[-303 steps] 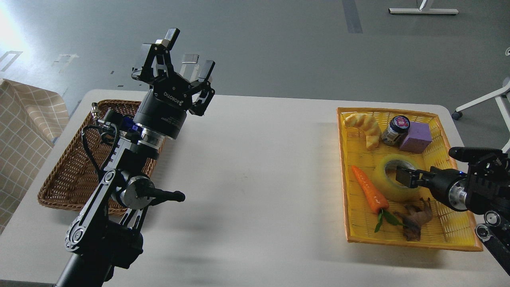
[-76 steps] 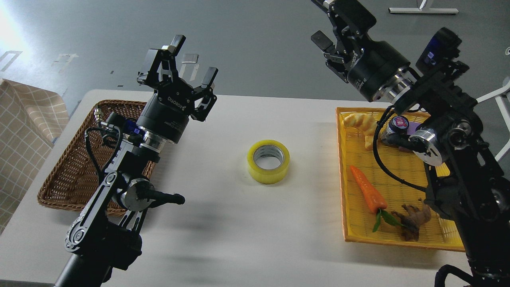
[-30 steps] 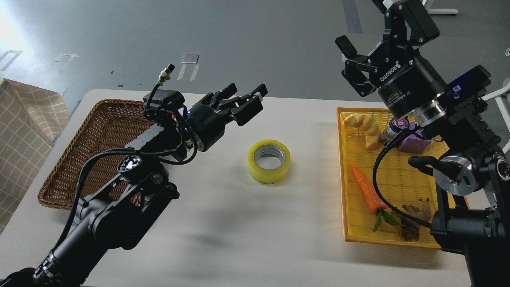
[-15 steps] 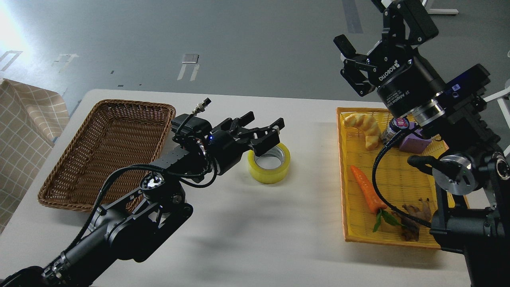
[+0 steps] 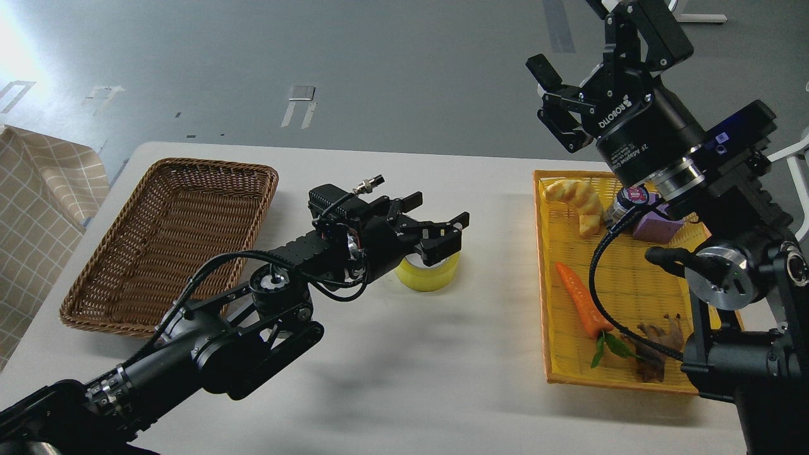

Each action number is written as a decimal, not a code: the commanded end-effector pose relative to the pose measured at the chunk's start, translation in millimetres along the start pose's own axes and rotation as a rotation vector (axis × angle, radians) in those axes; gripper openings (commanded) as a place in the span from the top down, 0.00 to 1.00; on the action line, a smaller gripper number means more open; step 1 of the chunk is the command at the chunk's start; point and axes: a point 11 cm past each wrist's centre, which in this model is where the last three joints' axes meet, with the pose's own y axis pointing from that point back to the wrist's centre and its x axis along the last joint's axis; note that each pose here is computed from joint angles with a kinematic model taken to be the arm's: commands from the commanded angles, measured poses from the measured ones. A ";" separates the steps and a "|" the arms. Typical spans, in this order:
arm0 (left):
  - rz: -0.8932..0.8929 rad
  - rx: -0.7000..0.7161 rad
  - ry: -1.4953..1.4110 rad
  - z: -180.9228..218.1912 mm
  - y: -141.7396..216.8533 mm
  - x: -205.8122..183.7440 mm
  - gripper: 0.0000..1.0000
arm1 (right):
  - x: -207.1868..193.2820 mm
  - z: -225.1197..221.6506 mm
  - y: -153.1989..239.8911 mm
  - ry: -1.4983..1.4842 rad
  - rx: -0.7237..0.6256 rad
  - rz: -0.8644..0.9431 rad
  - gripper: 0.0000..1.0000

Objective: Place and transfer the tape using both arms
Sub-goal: 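Reach the left gripper toward the tape roll on the table, then insert the left gripper into the tape roll's hole and grip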

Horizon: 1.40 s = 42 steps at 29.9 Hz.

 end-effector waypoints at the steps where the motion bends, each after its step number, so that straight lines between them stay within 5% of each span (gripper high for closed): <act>1: -0.006 -0.007 0.012 7.7 -9.9 -2.6 0.02 | -1.4 -0.8 -0.1 0.001 0.002 -0.004 0.00; 19: 0.004 0.171 -0.021 -55.4 -7.7 -15.6 0.02 | -2.1 -5.0 0.6 0.003 0.015 -0.005 0.00; 30: -0.061 0.135 -0.047 -43.6 -6.6 -39.9 0.02 | -1.7 -4.0 1.0 0.003 0.012 -0.003 0.00; 42: -0.098 0.190 -0.108 -74.1 -0.5 -36.1 0.02 | -2.0 -3.6 1.0 0.002 0.011 -0.007 0.00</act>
